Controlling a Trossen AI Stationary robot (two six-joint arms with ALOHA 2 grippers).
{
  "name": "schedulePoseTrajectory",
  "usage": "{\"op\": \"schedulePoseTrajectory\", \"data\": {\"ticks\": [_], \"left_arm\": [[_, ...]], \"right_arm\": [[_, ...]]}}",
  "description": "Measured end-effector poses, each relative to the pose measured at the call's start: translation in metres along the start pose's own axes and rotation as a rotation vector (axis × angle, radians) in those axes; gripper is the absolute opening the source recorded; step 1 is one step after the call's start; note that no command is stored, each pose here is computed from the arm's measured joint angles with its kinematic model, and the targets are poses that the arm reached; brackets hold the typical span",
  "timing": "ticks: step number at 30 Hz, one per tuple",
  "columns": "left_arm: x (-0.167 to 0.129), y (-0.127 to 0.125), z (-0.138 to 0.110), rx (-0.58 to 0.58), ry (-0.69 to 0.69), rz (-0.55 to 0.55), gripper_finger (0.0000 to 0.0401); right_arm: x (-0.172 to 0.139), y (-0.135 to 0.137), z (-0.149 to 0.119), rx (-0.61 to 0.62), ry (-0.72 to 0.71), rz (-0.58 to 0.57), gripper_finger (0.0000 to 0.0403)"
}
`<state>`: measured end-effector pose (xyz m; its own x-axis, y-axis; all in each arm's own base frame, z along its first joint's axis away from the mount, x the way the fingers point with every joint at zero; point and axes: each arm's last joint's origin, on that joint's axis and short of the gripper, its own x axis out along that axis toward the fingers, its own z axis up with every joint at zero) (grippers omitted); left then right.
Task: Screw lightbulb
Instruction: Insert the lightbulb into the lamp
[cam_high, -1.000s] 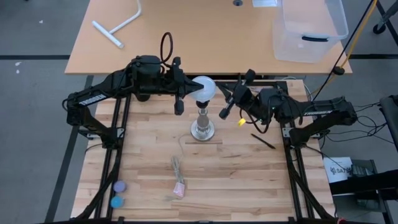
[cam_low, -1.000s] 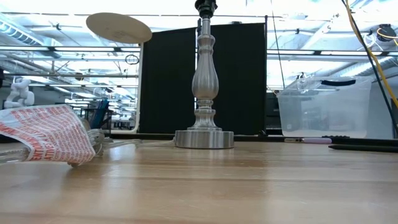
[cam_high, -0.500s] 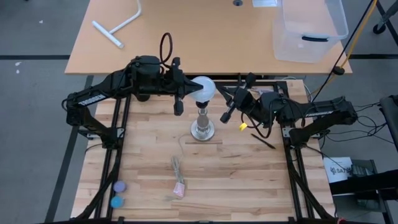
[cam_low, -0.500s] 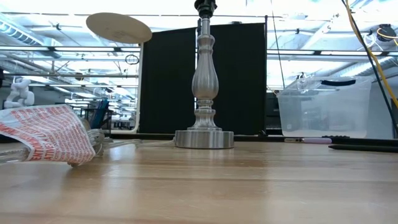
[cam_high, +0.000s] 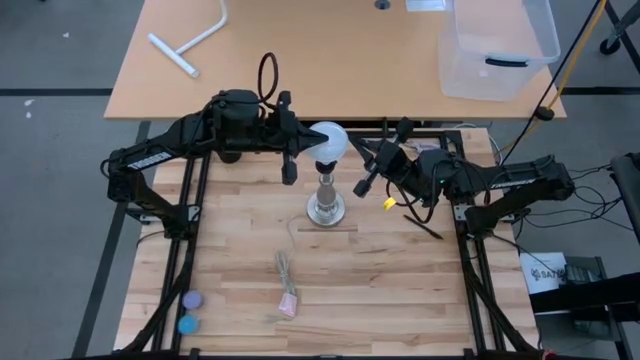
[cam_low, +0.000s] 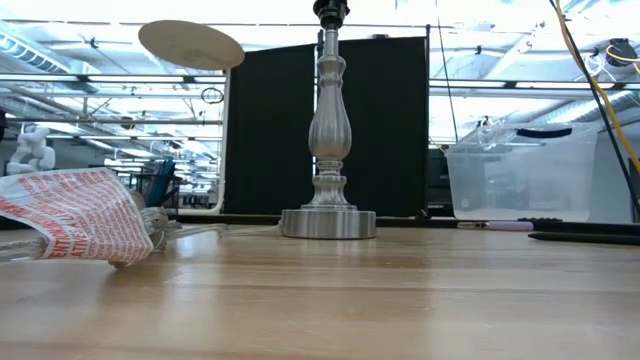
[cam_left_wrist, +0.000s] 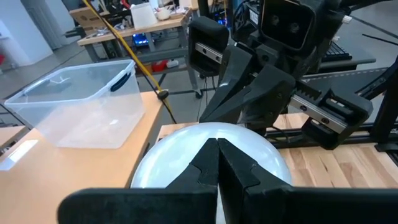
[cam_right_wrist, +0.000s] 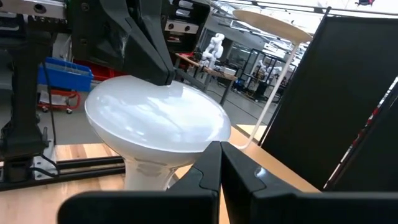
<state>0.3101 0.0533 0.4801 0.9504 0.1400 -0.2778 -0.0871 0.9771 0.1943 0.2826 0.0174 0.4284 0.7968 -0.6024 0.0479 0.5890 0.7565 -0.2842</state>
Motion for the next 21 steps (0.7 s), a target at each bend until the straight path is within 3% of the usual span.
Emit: {"op": "schedulePoseTrajectory", "data": {"ticks": [21], "left_arm": [[-0.013,-0.004,0.012,0.067,-0.088,0.028,0.0]], "right_arm": [[0.0,-0.001,0.0,-0.011,0.007,-0.025,0.0]]}}
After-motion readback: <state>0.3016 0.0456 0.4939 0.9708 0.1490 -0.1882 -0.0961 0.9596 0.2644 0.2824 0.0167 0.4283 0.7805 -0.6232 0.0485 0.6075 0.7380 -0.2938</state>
